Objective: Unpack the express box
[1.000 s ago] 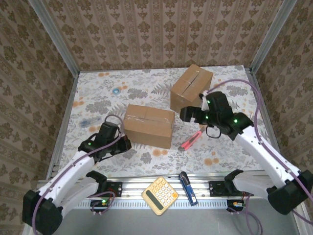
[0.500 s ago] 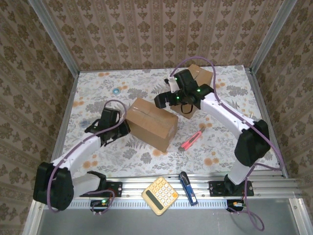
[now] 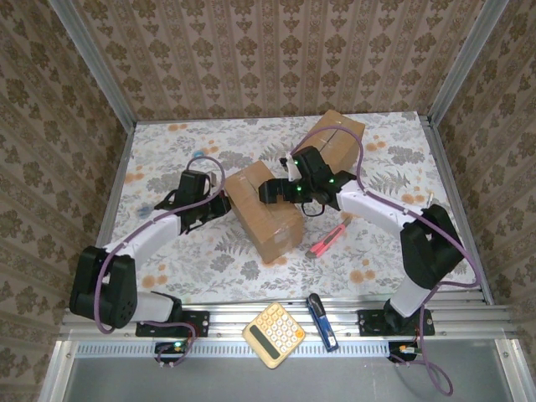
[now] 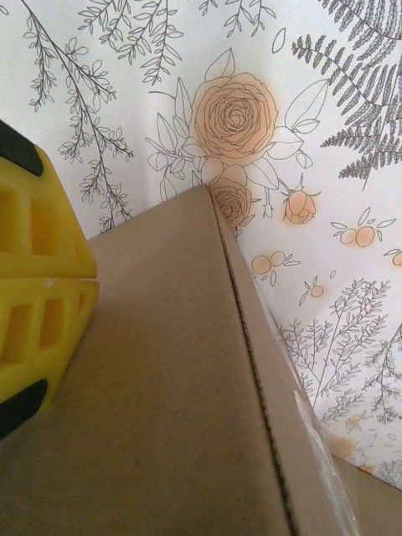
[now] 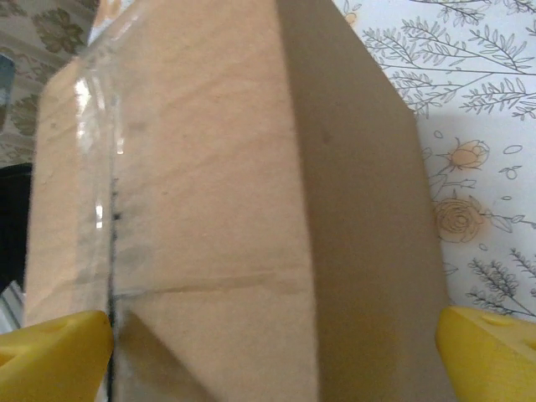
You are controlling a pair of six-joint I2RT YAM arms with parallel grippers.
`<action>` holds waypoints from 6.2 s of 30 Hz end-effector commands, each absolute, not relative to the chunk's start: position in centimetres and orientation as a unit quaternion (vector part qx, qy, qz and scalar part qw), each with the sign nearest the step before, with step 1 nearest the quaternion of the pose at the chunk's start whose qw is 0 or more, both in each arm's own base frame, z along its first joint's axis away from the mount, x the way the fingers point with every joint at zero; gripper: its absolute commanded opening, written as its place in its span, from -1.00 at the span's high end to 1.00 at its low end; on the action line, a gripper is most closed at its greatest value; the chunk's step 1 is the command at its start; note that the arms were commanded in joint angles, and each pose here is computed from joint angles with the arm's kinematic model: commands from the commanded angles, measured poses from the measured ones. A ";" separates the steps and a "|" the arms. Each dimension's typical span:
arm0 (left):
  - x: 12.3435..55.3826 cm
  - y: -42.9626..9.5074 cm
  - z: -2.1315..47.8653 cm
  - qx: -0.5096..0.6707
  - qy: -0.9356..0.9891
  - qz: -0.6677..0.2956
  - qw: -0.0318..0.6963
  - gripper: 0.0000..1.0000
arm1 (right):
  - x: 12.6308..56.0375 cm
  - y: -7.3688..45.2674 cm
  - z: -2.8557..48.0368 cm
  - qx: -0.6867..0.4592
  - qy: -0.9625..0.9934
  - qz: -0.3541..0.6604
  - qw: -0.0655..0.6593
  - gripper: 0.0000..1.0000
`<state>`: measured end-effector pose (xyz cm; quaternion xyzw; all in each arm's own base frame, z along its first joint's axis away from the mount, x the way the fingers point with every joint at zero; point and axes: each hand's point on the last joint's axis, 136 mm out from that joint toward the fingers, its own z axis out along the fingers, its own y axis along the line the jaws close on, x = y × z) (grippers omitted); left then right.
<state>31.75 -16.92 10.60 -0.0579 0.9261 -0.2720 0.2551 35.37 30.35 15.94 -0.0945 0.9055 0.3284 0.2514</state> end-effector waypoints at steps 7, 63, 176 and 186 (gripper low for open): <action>28.1 -12.4 13.5 -0.086 0.939 -0.193 0.271 0.09 | 35.8 29.9 17.8 -0.041 0.898 0.341 0.275 -1.00; 29.9 -22.1 12.1 -0.053 0.881 -0.412 0.225 -0.68 | 33.9 27.5 17.6 -0.077 0.934 0.202 0.286 -1.00; 27.9 -20.8 11.1 0.001 0.908 -0.370 0.196 -0.79 | 37.5 24.9 25.5 -0.213 0.912 -0.092 0.339 -0.76; 30.5 -22.4 19.7 0.052 0.878 -0.398 0.261 -0.89 | 36.7 25.8 23.6 -0.229 0.922 -0.069 0.304 -0.68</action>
